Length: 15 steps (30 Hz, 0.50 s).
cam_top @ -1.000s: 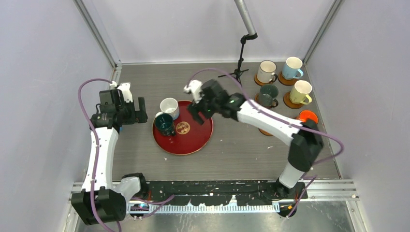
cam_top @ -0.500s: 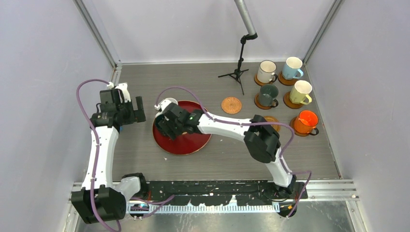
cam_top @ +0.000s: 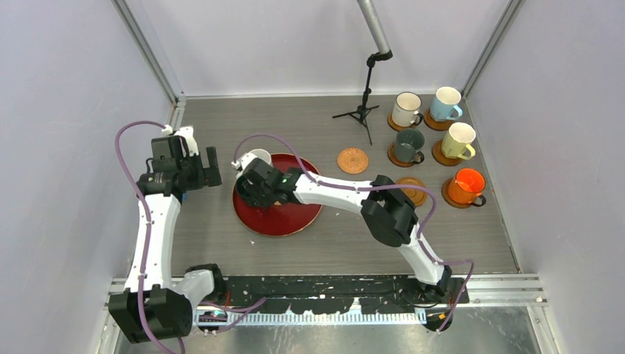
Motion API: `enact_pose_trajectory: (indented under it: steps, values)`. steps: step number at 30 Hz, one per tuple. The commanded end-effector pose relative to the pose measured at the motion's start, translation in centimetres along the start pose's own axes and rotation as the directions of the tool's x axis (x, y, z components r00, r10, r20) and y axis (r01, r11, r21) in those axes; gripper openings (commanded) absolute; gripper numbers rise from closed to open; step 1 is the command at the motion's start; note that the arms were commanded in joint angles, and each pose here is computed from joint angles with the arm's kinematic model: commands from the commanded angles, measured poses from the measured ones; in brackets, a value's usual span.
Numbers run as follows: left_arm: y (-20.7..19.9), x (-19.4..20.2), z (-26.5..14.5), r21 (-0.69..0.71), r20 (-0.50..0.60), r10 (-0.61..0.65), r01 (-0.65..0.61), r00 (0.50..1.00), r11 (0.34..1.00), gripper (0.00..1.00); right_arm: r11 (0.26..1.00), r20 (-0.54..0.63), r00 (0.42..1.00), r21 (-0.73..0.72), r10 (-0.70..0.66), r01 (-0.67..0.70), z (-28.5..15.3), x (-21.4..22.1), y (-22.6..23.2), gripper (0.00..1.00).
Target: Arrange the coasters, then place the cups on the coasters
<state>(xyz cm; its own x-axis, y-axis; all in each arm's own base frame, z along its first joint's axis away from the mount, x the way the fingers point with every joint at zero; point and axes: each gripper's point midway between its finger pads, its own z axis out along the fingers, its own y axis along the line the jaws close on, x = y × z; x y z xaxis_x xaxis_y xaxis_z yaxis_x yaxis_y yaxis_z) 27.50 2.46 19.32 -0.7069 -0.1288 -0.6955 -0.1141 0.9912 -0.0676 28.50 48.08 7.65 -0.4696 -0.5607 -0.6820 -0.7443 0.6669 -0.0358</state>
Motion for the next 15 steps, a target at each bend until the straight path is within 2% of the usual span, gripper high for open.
enact_pose_trajectory:
  steps: [1, 6, 7, 12, 15]
  values:
    - [0.0, -1.7, -0.5, 0.004, 0.077, 0.0, 0.0, 0.997, 1.0, 1.0, 1.0, 0.042, 0.999, 0.007, -0.02, 0.02, -0.8, -1.4, -0.4, 0.32]
    - [-0.1, -1.7, -0.7, 0.008, 0.08, 0.004, -0.004, 0.997, 1.0, 1.0, 0.998, 0.03, 0.998, -0.008, -0.055, 0.055, -2.0, -0.6, -0.9, 0.04]
    - [-0.1, -1.7, -0.7, 0.007, 0.08, 0.004, -0.005, 0.997, 1.0, 1.0, 0.998, 0.031, 0.997, -0.011, -0.064, 0.064, -2.4, -0.6, -1.0, 0.01]
    - [-0.2, -1.7, -0.8, 0.012, 0.082, 0.005, -0.006, 0.997, 1.0, 1.0, 0.995, 0.051, 0.994, -0.019, -0.094, 0.095, -5.1, -0.4, -2.1, 0.0]
    - [-0.2, -1.7, -1.0, 0.015, 0.085, 0.01, -0.011, 0.996, 1.0, 1.0, 0.992, 0.101, 0.987, -0.01, -0.125, 0.127, -7.3, -0.8, -3.2, 0.0]
